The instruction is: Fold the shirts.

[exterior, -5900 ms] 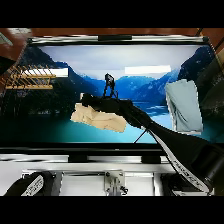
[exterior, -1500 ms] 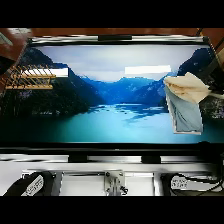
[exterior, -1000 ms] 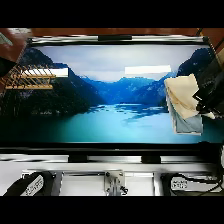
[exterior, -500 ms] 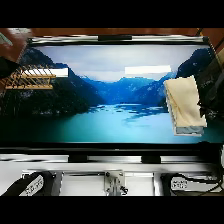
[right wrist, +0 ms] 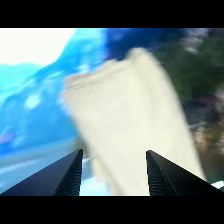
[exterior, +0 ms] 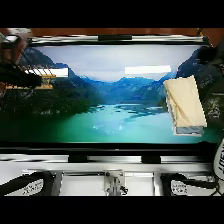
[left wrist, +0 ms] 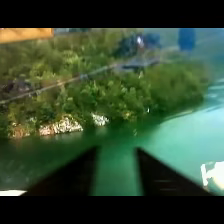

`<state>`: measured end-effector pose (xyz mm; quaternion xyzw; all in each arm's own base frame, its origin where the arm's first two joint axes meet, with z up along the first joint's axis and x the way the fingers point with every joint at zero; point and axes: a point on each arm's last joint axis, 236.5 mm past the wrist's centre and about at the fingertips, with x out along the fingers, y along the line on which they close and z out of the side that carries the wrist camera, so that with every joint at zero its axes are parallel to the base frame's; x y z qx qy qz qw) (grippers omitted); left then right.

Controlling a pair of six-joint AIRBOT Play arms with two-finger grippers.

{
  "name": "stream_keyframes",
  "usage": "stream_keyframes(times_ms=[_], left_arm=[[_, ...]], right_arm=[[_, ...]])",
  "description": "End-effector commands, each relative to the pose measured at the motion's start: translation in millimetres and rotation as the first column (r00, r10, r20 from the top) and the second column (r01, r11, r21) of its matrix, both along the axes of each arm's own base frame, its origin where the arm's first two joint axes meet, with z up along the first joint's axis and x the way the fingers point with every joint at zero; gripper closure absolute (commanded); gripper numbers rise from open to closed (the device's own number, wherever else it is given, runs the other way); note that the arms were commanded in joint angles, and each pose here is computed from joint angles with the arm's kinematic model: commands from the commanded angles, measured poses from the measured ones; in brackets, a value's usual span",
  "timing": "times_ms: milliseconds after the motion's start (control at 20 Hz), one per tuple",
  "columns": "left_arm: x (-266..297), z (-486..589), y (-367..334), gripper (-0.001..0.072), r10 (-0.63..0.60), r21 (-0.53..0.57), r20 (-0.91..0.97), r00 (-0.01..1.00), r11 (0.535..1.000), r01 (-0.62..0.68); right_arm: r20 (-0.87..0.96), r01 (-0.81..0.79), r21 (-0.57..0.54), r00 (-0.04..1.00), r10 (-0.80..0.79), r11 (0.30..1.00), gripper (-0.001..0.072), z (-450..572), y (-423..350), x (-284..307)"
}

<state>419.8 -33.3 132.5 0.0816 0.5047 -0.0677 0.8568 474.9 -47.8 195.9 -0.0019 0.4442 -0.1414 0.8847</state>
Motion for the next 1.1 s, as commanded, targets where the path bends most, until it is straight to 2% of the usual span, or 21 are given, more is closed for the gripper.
stream_keyframes(times_ms=[0, 100, 200, 600, 1050], left_arm=[[-3, -44, -17, 0.0082, 0.007, 0.121, -0.146, 0.989, 0.993, 0.011], [-10, -56, -21, 0.0091, 0.04, 0.107, -0.203, 0.978, 0.994, -0.019], [-11, -58, -28, 0.0094, 0.033, 0.069, -0.213, 0.977, 0.997, -0.018], [-7, -61, -52, 0.0095, 0.012, -0.032, -0.2, 0.98, 0.999, -0.019], [-25, -95, -49, 0.0095, 0.014, -0.017, -0.283, 0.959, 1.0, -0.02]], right_arm=[[-0.204, -0.224, 0.076, 0.95, 0.235, 0.972, 0.0204, -56, 107, -9], [-0.308, -0.241, 0.252, 0.898, 0.313, 0.937, 0.0204, -93, 149, -23], [-0.337, -0.202, 0.337, 0.886, 0.318, 0.92, 0.0204, -106, 168, -27], [-0.333, -0.196, 0.339, 0.89, 0.312, 0.92, 0.0204, -106, 167, -26], [-0.333, -0.196, 0.339, 0.89, 0.312, 0.92, 0.0204, -106, 167, -26]])
